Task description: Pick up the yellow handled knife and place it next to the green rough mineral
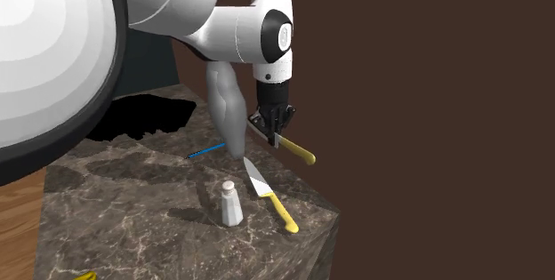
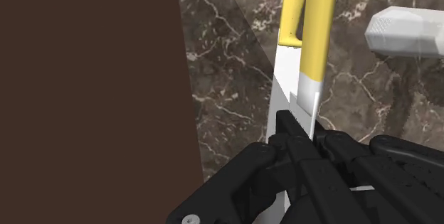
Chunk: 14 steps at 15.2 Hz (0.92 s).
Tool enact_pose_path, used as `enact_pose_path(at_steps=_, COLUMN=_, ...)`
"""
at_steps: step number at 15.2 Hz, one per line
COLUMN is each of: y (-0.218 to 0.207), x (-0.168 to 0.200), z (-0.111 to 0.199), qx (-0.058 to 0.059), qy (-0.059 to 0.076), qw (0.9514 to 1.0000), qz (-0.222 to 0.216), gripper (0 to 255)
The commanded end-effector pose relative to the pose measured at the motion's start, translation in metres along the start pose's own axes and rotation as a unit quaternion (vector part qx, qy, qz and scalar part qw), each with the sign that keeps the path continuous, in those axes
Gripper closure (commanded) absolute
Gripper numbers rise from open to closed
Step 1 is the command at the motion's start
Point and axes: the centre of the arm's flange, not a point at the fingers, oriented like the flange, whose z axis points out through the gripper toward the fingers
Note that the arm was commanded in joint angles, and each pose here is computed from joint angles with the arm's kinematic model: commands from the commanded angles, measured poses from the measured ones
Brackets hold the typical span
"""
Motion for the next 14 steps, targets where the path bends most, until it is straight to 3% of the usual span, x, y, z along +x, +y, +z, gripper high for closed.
enact_pose_path(at_steps=1, y=0.0, x=-0.001, z=-0.011, qx=0.0, qy=0.0, qw=1.0, qz=0.0, gripper=255)
enact_pose_path(at_steps=6, y=0.0, x=-0.001, z=-0.036, qx=0.0, qy=0.0, qw=1.0, qz=0.0, gripper=255)
enact_pose_path(at_steps=14, y=-0.089, x=0.055, z=-0.037, qx=0.0, qy=0.0, qw=1.0, qz=0.0, gripper=255)
